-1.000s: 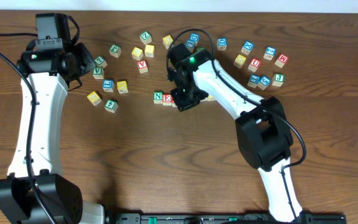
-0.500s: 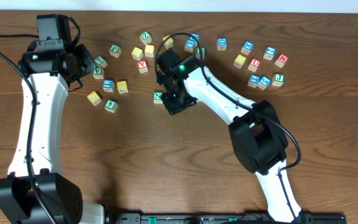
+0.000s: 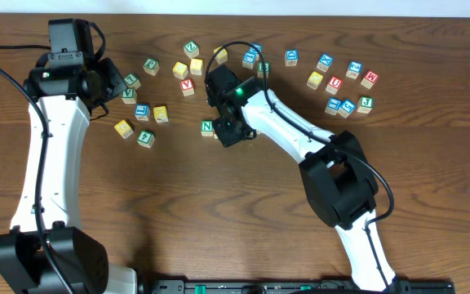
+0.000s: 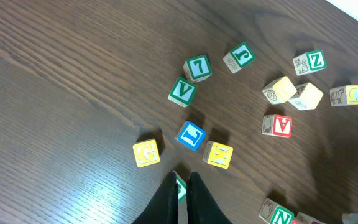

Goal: Spell out NEURIPS

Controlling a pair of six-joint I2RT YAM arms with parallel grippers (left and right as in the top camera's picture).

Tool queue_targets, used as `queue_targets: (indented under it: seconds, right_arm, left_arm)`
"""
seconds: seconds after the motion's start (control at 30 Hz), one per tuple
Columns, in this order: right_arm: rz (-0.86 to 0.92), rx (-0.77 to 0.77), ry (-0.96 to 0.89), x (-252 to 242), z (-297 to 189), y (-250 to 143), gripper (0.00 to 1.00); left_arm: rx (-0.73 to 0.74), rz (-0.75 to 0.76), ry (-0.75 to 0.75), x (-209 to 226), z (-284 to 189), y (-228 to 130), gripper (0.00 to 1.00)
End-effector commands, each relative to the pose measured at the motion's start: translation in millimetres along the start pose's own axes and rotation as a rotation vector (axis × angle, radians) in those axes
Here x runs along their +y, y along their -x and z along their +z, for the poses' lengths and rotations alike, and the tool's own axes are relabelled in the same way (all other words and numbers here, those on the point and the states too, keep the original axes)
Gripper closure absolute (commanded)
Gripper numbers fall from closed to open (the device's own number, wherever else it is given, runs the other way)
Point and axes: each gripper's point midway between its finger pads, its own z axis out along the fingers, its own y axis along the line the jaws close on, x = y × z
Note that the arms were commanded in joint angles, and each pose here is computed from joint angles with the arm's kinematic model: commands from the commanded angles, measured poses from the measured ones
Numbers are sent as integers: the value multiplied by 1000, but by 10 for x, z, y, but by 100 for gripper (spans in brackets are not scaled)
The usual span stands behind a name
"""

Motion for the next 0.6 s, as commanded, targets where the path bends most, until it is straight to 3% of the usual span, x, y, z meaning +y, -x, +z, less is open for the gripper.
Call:
queue_targets:
  seconds: [0.0,0.37,0.57]
  right_arm:
    - [14,-21,-26,-42,-64,29,99]
    - [-26,-32,47,104,-369,7,99]
    - [-59,-12,116,287,-299,-34,99]
  left_arm:
    - [9,11,19,41,51,-16,92]
    - [15,11,21,48,50,-30,92]
    - [15,11,21,48,50,-30,92]
